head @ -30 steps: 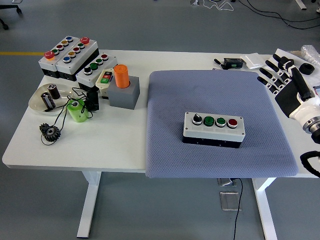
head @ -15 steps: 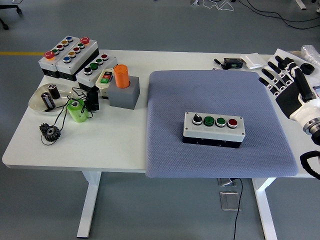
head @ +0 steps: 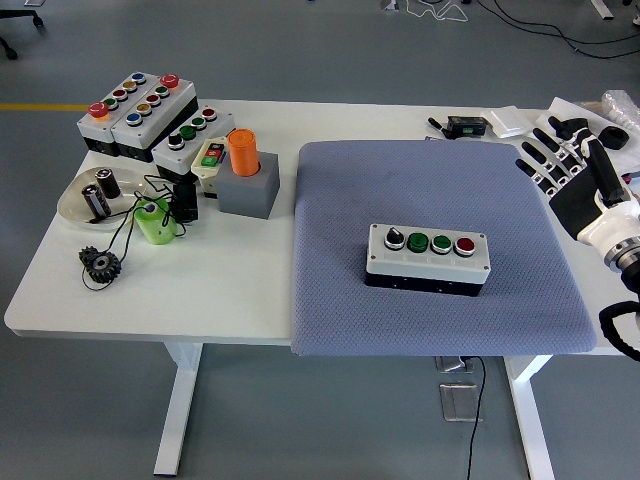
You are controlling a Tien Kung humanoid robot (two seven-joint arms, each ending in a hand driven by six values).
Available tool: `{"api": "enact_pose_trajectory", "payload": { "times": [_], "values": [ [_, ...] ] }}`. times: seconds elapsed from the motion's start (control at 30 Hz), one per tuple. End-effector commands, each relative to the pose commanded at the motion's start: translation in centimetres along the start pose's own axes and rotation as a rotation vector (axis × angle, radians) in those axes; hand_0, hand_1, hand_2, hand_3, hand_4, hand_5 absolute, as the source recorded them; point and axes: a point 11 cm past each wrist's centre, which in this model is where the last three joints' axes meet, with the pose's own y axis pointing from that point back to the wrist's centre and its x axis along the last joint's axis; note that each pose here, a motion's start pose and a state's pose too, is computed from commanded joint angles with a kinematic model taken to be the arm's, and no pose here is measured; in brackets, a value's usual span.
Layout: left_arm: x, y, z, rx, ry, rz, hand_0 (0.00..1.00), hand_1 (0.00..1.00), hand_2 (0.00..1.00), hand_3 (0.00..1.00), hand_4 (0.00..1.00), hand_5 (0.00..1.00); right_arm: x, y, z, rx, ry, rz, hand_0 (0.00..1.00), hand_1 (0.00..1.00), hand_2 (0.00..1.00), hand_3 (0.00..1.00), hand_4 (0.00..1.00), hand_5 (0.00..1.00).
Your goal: Pick up the button,place it on the desk,press the button,press the button
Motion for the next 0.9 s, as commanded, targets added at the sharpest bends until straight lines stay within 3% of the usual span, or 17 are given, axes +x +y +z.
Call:
{"api": "enact_pose_trajectory", "payload": {
  "times": [0.9],
  "values": [
    [0.04, 0.0, 0.19, -0.002, 0.001, 0.002, 0.651, 0.702, 0.697, 0.503, 0.319, 0.998, 0.23, -0.11, 0.1, -0.023, -0.015, 0.001, 0.802, 0.715, 0.768, 0.783, 0.529, 0.648]
  ]
}}
